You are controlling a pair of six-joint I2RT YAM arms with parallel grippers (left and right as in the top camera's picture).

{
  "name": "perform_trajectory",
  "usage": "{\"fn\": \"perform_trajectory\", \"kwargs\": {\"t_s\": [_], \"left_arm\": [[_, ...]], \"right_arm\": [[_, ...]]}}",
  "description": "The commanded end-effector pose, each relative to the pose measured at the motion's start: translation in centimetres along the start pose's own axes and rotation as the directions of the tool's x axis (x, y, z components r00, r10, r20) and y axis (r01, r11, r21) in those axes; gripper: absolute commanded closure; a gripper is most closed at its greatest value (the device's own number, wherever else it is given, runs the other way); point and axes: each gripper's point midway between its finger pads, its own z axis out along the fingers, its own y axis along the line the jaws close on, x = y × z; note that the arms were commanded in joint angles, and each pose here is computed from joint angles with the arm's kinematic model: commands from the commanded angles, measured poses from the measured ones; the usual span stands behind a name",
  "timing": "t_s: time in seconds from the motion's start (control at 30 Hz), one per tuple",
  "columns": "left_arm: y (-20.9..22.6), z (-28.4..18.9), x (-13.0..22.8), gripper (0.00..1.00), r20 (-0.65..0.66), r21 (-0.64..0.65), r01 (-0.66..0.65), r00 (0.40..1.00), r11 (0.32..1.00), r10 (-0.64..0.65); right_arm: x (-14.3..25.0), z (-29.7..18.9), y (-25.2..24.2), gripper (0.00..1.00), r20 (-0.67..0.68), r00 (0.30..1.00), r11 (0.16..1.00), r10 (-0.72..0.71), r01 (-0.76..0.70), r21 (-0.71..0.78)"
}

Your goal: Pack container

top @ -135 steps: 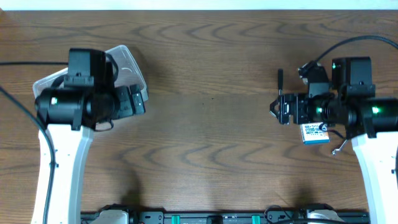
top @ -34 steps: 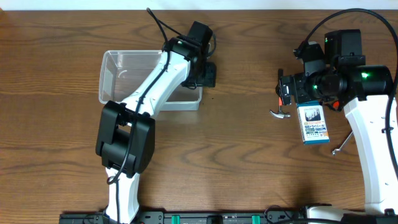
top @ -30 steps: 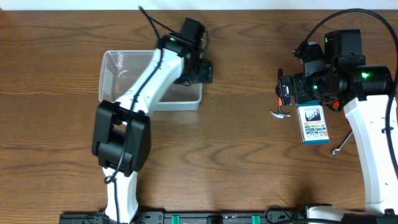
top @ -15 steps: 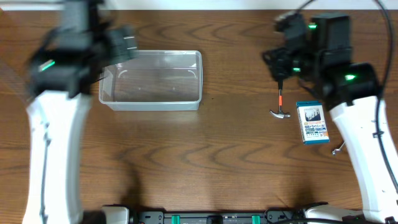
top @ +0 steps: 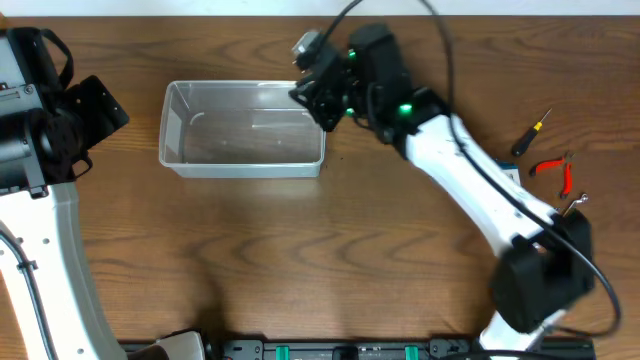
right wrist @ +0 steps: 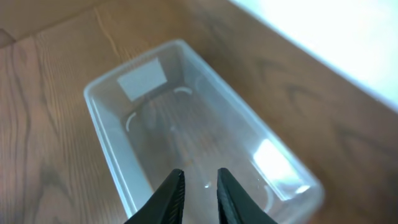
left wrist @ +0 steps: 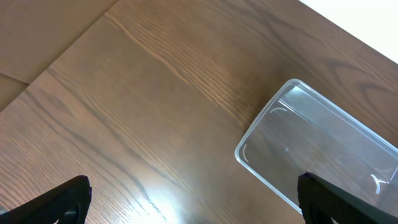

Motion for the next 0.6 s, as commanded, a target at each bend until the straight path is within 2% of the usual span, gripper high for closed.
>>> {"fn": "perform_trajectory", "kwargs": {"t_s": [0.0, 0.13, 0.27, 0.43, 0.57], "left_arm": [[0.3, 0.2, 0.1, 0.02, -0.005, -0.017, 0.008, 1.0, 1.0, -0.008], [0.3, 0.2, 0.1, 0.02, -0.005, -0.017, 0.009, 1.0, 1.0, -0.009], [0.3, 0.2, 0.1, 0.02, -0.006, -0.017, 0.008, 1.0, 1.0, -0.009], [0.3, 0.2, 0.1, 0.02, -0.005, -0.017, 0.009, 1.0, 1.0, -0.009], [0.3, 0.2, 0.1, 0.02, -0.005, -0.017, 0.009, 1.0, 1.0, -0.009]], "right_arm": [[2.2, 2.5, 0.0, 0.8, -0.05, 0.995, 0.996, 0.082, -0.084, -0.039], [6.3, 4.5, -0.6, 0.79, -0.161, 0.977, 0.988, 0.139, -0.147, -0.039], [8.5, 4.8, -0.8, 0.78, -0.23, 0.958, 0.983, 0.171, -0.181, -0.02], [10.9, 4.1, -2.1, 0.79, -0.316, 0.925, 0.977, 0.21, -0.191, 0.091], [12.9, 3.2, -3.1, 0.83, -0.383, 0.889, 0.965, 0.25, -0.198, 0.169]]}}
